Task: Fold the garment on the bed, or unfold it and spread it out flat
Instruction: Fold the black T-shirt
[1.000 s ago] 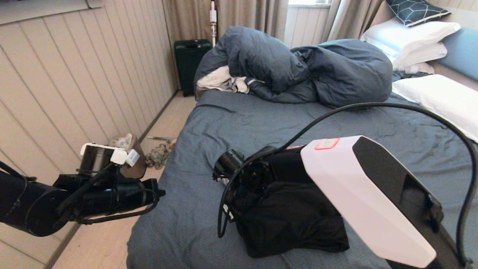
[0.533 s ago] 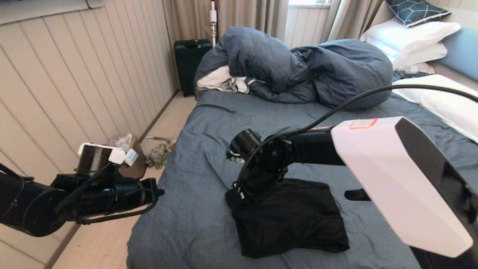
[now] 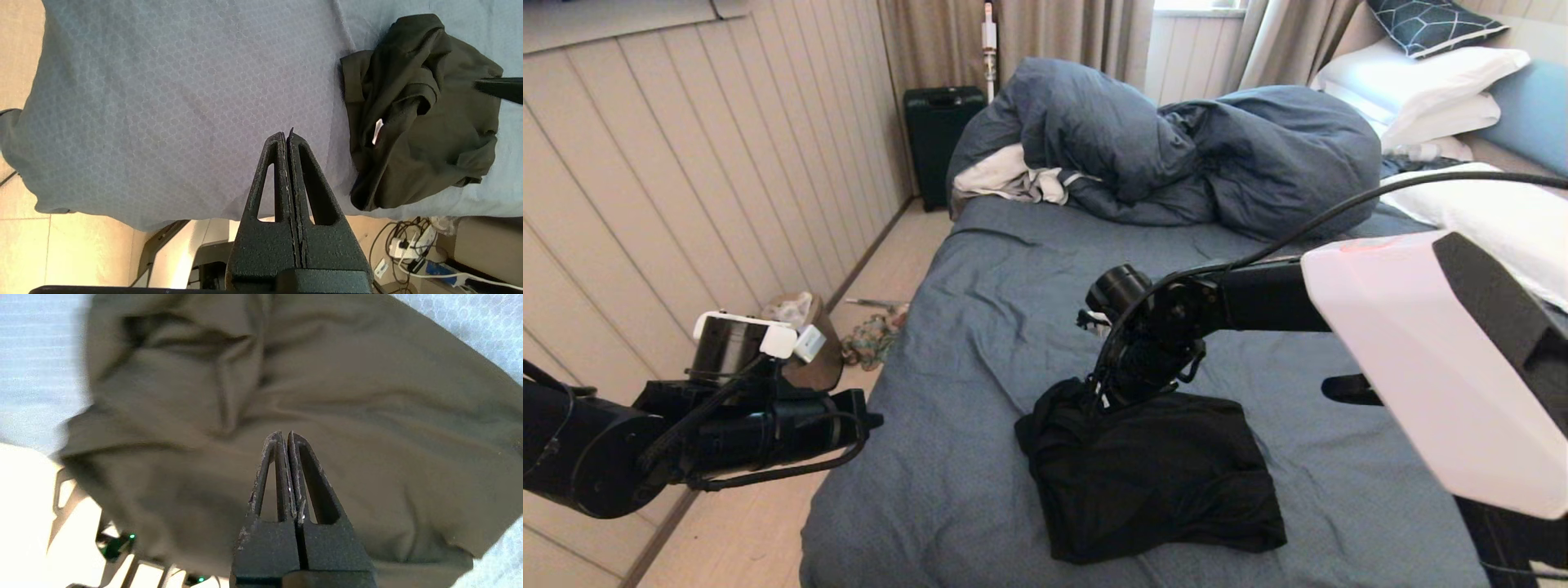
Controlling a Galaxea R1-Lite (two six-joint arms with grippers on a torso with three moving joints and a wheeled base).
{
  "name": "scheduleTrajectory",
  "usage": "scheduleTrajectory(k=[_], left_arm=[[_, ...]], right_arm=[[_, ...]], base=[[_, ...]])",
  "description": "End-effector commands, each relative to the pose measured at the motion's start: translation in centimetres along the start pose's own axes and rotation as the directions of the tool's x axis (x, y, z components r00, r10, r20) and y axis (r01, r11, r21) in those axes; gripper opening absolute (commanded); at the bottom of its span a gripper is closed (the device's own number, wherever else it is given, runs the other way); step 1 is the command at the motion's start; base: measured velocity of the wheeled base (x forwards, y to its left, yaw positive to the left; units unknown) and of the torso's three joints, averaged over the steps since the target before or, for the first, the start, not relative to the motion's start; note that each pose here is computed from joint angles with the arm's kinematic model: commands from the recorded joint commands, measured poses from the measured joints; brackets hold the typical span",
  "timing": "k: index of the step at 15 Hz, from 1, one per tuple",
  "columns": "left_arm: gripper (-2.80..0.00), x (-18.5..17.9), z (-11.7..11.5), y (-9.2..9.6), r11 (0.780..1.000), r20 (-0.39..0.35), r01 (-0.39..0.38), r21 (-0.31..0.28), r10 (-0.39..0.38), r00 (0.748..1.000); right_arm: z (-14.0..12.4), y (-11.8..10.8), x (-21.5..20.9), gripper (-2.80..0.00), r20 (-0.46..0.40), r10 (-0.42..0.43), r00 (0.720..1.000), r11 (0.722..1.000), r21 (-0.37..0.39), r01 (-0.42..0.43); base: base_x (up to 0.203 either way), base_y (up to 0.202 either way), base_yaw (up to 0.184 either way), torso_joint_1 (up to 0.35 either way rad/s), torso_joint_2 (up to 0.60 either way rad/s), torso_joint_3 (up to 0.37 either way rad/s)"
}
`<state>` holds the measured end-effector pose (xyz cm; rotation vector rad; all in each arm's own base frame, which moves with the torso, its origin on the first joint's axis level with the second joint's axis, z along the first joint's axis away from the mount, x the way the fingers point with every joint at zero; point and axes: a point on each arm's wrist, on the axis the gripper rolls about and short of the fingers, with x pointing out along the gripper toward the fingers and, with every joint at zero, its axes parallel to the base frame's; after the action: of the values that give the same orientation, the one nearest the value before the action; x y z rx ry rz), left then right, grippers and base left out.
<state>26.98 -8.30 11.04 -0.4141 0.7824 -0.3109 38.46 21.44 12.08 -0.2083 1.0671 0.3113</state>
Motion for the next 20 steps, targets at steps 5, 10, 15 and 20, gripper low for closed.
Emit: scheduleTrajectory(k=[5,10,15,20], left_arm=[[-2.80,0.1,0.4,0.4,1.000,0.012,-0.008,-0.013,0.008,1.000],[-2.80,0.2,0.4,0.5,1.000,0.009,-0.009,-0.014,0.009,1.000],[-2.80,0.4,0.3,0.6,1.000,0.001,-0.013,-0.016,0.013,1.000],[-2.80,0.7,0.1,0.7,1.000,-0.011,-0.019,-0.017,0.019,1.000]], right_arm=[[-0.4,-0.3,5.0,-2.80,-0.049,-0.041,0.998,0.999,-0.003,0.041],[0.1,2.6,8.2,-2.80,0.036,-0.055,0.998,0.998,-0.027,0.056],[1.5,4.7,8.5,-2.80,0.230,-0.072,0.971,0.997,0.015,0.071],[2.3,7.2,7.3,-2.80,0.352,-0.038,0.935,0.999,0.014,0.036]], base=[[0.000,0.000,0.000,0.000,0.00,0.000],[0.000,0.000,0.000,0.000,0.00,0.000],[0.000,0.000,0.000,0.000,0.00,0.000],[0.000,0.000,0.000,0.000,0.00,0.000]])
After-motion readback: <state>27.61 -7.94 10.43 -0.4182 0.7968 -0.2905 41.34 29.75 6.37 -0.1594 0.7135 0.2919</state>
